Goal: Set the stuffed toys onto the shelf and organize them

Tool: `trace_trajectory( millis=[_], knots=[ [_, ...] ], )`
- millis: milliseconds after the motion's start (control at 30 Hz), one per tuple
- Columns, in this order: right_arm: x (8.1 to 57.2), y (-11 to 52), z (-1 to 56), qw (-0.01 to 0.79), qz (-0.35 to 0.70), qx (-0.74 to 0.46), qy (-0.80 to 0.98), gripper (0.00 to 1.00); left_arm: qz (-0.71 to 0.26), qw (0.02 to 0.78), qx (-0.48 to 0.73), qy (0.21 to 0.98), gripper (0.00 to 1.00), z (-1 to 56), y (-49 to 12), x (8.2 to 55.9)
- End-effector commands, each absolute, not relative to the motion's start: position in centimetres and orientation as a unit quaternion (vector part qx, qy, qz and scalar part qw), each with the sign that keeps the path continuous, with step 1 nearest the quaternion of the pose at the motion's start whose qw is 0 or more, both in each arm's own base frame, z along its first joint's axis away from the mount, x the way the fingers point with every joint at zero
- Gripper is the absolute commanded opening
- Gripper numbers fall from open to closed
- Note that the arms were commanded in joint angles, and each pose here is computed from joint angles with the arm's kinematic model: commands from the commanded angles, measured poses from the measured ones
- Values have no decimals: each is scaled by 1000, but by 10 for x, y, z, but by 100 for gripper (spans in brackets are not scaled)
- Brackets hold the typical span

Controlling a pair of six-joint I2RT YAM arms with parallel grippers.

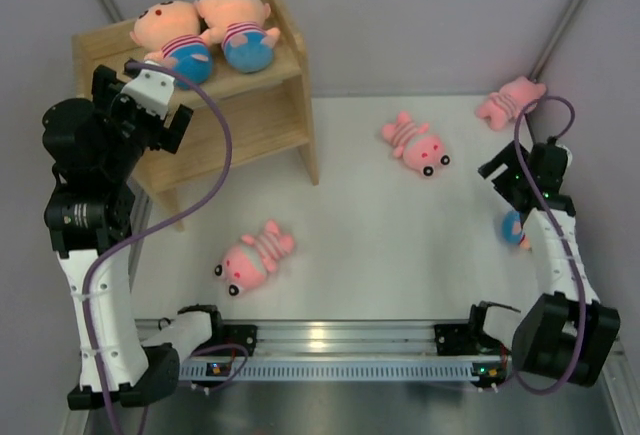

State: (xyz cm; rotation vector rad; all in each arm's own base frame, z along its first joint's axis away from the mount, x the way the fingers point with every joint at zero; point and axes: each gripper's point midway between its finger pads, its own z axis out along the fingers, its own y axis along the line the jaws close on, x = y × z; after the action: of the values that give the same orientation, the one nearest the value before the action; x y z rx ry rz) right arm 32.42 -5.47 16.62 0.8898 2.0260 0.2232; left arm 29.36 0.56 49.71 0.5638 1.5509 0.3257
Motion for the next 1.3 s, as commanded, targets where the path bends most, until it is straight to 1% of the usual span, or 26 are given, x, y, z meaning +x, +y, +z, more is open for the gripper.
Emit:
trace_trajectory(
  millis=[0, 33, 133, 167, 233, 300, 433, 467, 500, 533, 567, 600, 633, 667, 733, 767, 800, 833, 867, 900, 933, 1000, 1067, 1100, 1200, 1267],
  knots=[
    [388, -13, 198, 476, 165, 258, 824, 88, 108, 660, 224, 709, 91, 481, 0, 274],
    [397, -9, 195, 472, 161, 250, 830, 93, 103, 661, 224, 709, 91, 480, -2, 264],
    [437, 16, 185, 452, 168, 230, 845, 99, 73, 648, 231, 722, 90, 466, -12, 237],
    [447, 22, 161, 426, 170, 234, 857, 99, 61, 636, 240, 731, 90, 456, -16, 227],
    [466, 43, 158, 421, 194, 215, 860, 99, 29, 629, 264, 731, 90, 442, -30, 208],
    [477, 68, 131, 391, 203, 200, 875, 99, 0, 608, 292, 738, 91, 423, -42, 190],
    [498, 77, 98, 366, 174, 222, 887, 99, -32, 580, 311, 752, 91, 388, -53, 165],
    [504, 79, 87, 356, 172, 226, 890, 96, -28, 584, 313, 748, 91, 386, -53, 158],
    [505, 79, 82, 351, 169, 227, 892, 91, -28, 582, 315, 750, 91, 382, -53, 155],
    [507, 78, 79, 349, 164, 229, 894, 72, -31, 573, 319, 754, 91, 374, -53, 152],
    [504, 76, 73, 342, 159, 230, 897, 60, -28, 570, 327, 754, 91, 371, -53, 150],
    [502, 75, 74, 343, 153, 221, 900, 37, -28, 566, 329, 755, 91, 367, -53, 147],
    [495, 73, 71, 340, 148, 213, 904, 27, -30, 562, 336, 756, 91, 364, -54, 146],
    [493, 73, 91, 360, 150, 200, 899, 16, -31, 558, 338, 758, 91, 361, -54, 145],
    [476, 72, 104, 370, 142, 153, 905, 0, -33, 541, 345, 766, 91, 348, -53, 147],
    [468, 74, 134, 394, 151, 128, 898, 0, -29, 534, 354, 767, 91, 341, -52, 150],
    [455, 77, 143, 393, 148, 82, 904, 0, -37, 517, 359, 776, 91, 326, -52, 152],
    [439, 90, 153, 387, 177, 40, 904, 0, -46, 507, 368, 778, 91, 317, -54, 154],
    [425, 99, 183, 410, 193, -2, 892, 0, -66, 504, 388, 769, 91, 312, -62, 154],
    [403, 113, 187, 399, 198, -79, 892, 0, -81, 500, 396, 766, 91, 308, -67, 154],
    [381, 137, 199, 390, 246, -144, 876, 0, -101, 493, 404, 764, 91, 302, -72, 155],
    [344, 166, 223, 403, 251, -278, 835, 3, -134, 486, 422, 753, 91, 300, -83, 159],
    [316, 180, 232, 406, 222, -339, 819, 4, -151, 484, 437, 743, 91, 300, -88, 162],
    [296, 207, 234, 402, 222, -403, 791, 4, -169, 489, 447, 730, 91, 304, -96, 161],
    [256, 252, 250, 386, 250, -477, 750, 4, -215, 507, 475, 686, 92, 320, -114, 151],
    [249, 272, 266, 398, 261, -493, 728, 4, -248, 515, 502, 648, 92, 329, -128, 139]
  ],
)
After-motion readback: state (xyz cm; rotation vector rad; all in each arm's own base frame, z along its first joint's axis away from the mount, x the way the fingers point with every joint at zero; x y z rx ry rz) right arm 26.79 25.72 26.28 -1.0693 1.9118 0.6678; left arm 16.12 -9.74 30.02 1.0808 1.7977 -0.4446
